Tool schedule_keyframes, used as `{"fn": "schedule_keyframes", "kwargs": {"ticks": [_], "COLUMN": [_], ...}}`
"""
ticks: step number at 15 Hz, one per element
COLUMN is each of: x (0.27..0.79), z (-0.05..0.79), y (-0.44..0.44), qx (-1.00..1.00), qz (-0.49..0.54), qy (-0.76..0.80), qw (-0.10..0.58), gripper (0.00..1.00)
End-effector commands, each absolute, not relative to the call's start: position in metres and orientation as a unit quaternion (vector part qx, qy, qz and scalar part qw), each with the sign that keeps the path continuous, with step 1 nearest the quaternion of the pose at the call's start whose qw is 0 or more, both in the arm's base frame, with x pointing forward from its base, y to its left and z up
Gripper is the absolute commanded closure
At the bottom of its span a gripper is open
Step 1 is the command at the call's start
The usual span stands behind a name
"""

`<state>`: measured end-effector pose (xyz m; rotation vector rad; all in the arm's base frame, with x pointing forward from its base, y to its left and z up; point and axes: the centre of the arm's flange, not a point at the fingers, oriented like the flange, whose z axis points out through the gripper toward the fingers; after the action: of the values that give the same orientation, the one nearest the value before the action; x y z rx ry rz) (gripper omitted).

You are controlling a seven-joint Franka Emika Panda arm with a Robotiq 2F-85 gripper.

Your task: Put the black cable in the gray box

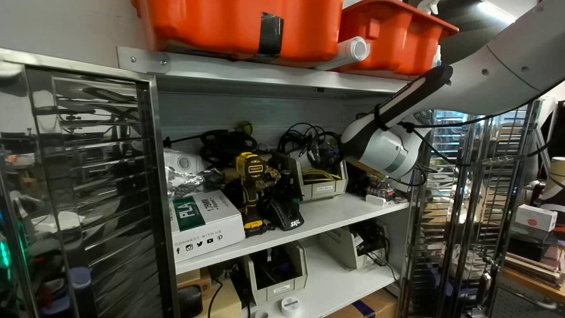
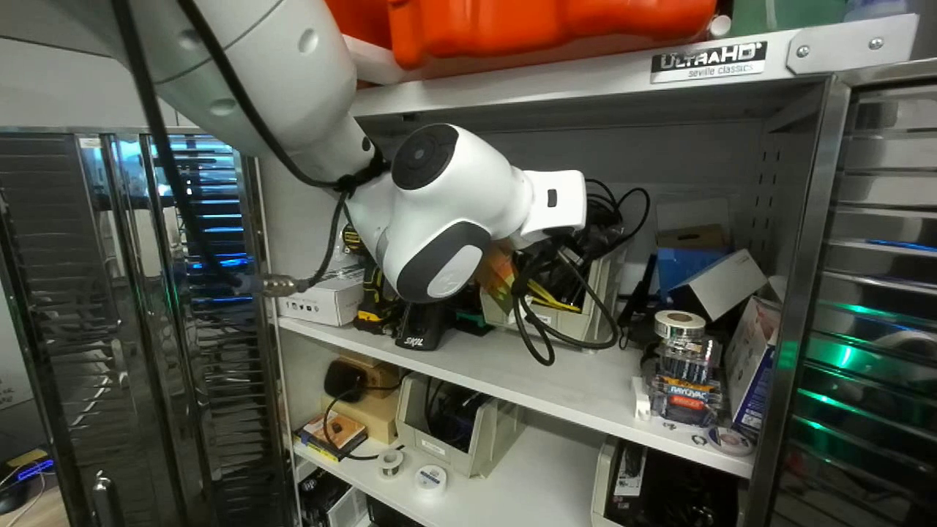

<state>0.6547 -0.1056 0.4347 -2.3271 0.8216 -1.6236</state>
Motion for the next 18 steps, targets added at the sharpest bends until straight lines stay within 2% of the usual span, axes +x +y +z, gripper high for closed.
{"fn": "schedule_keyframes", "kwargs": {"ticks": [1,6,12,13,15,18], "x": [0.696,0.722,0.727,0.726,0.724,0.723], "z": [0.444,0.426,0.416,0.417,0.418,0.423], "y": [-0.11,-0.106,-0.098,-0.096,-0.092,-0.085], "qx": [-0.757,-0.762,-0.772,-0.773,-0.775,-0.775], "qz": [-0.581,-0.575,-0.572,-0.571,-0.573,-0.576], "qy": [0.278,0.273,0.255,0.252,0.244,0.234], "qw": [0.112,0.116,0.112,0.111,0.108,0.109], "gripper": [0.97,0.97,0.97,0.65,0.56,0.31]}}
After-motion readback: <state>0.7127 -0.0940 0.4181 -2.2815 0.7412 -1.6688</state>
